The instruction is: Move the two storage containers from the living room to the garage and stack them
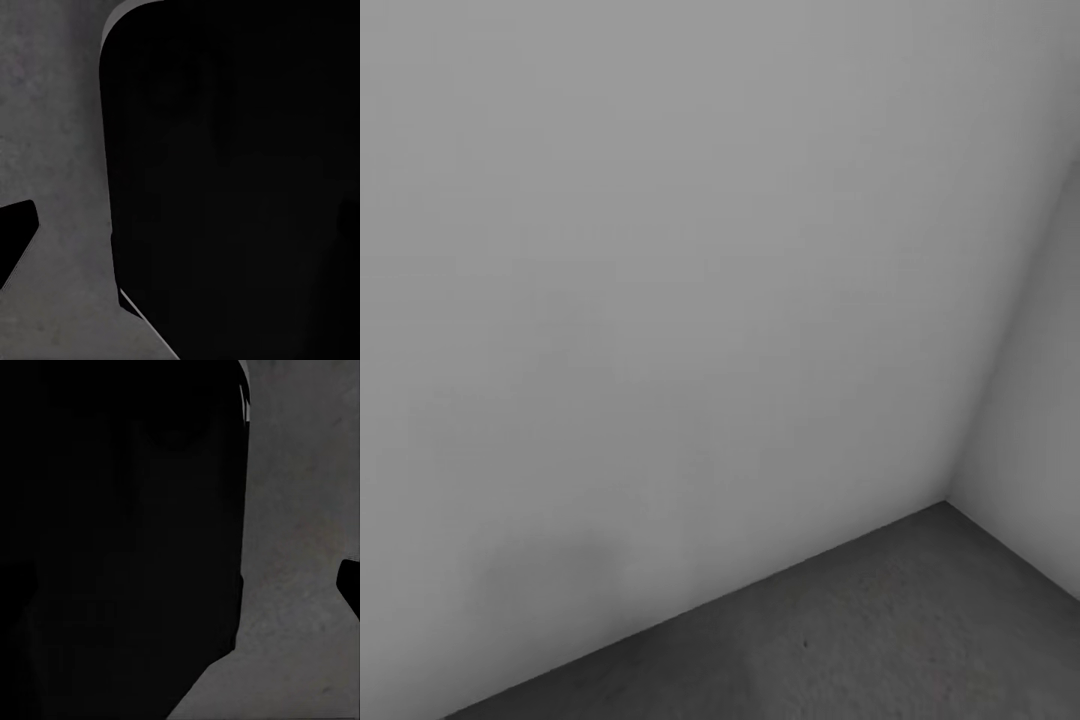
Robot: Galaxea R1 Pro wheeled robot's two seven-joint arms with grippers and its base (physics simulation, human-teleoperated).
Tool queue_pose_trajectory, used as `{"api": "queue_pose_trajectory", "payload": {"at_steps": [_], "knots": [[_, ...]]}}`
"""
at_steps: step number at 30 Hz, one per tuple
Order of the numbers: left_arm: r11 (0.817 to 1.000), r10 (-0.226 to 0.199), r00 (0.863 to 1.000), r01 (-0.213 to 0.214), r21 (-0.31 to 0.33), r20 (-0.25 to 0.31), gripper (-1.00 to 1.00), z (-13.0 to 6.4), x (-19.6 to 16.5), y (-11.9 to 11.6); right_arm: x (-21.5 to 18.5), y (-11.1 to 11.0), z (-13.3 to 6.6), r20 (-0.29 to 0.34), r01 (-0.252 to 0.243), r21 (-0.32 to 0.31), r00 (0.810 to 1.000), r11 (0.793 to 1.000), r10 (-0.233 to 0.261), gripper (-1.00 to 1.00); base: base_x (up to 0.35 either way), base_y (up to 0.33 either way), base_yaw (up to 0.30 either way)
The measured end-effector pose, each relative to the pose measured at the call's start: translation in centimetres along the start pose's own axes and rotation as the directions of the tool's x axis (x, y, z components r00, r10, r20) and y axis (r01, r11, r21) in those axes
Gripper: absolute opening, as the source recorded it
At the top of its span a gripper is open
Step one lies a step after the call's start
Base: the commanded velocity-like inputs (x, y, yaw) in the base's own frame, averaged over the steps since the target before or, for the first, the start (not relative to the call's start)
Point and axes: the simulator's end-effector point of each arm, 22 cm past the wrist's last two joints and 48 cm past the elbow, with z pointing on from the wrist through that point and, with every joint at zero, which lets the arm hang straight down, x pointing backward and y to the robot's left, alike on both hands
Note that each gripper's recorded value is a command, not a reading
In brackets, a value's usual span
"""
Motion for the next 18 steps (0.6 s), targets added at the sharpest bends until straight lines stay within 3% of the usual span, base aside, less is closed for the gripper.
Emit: {"api": "queue_pose_trajectory", "payload": {"at_steps": [18], "knots": [[1.0,0.0,1.0,0.0,0.0,0.0,1.0,0.0,0.0,0.0,-0.01,0.06,0.0,0.0,0.0,-0.001,1.0,1.0,0.0,1.0,0.0,0.0,-0.217]]}}
